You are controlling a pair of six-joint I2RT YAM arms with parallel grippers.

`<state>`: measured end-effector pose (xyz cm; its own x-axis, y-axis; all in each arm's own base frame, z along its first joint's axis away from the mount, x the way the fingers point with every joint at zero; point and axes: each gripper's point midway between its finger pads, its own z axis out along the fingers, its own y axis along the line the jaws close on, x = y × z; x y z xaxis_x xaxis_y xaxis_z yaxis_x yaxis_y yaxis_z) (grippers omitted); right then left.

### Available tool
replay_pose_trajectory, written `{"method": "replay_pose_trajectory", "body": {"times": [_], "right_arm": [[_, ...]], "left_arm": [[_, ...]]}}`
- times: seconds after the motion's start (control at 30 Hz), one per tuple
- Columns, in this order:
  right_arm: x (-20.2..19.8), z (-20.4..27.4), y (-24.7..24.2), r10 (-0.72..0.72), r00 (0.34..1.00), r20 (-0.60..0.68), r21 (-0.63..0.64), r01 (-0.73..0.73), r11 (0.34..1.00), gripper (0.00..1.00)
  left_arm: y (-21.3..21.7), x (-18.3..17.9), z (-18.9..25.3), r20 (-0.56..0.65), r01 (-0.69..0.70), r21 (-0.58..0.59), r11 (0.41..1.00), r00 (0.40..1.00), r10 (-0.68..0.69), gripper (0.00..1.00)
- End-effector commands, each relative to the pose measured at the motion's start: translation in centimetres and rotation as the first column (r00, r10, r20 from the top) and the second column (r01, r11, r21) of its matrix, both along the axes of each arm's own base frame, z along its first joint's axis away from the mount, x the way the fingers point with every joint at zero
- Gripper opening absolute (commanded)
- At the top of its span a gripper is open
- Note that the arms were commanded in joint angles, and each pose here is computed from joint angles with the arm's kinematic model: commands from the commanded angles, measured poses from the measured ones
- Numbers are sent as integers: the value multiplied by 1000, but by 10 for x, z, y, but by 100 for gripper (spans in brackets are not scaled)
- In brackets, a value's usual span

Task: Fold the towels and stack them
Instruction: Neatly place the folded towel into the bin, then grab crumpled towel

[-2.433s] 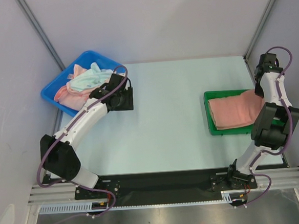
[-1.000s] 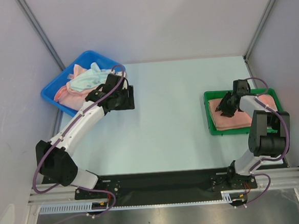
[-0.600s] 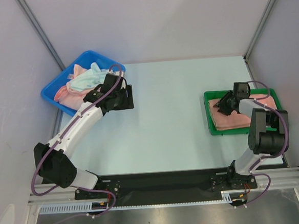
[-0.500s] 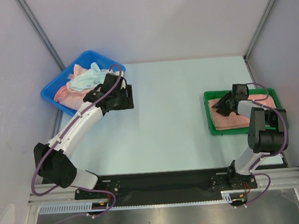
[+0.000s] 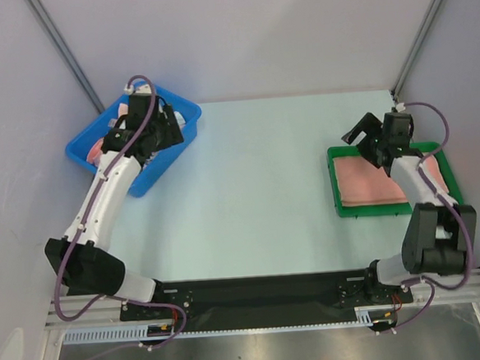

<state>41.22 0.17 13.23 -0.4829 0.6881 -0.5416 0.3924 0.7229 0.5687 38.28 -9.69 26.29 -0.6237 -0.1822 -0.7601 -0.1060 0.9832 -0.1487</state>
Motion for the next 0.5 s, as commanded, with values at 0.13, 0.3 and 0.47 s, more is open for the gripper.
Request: {"method": "replay_pose_trajectory", "body": {"times": [0.13,0.3,0.47], "right_arm": [[-19,107,14,160,965,206,-197,-119,973,100],[-22,143,55,314,923,222,-306,-240,921,100],[-25,157,82,377,884,275,-319,-286,903,100]], "left_arm": [[107,48,-16,19,-307,140,941,951,308,71],[140,92,-49,4,-356,111,928,934,358,64],[178,140,-96,-95,-408,158,899,900,425,64]]}}
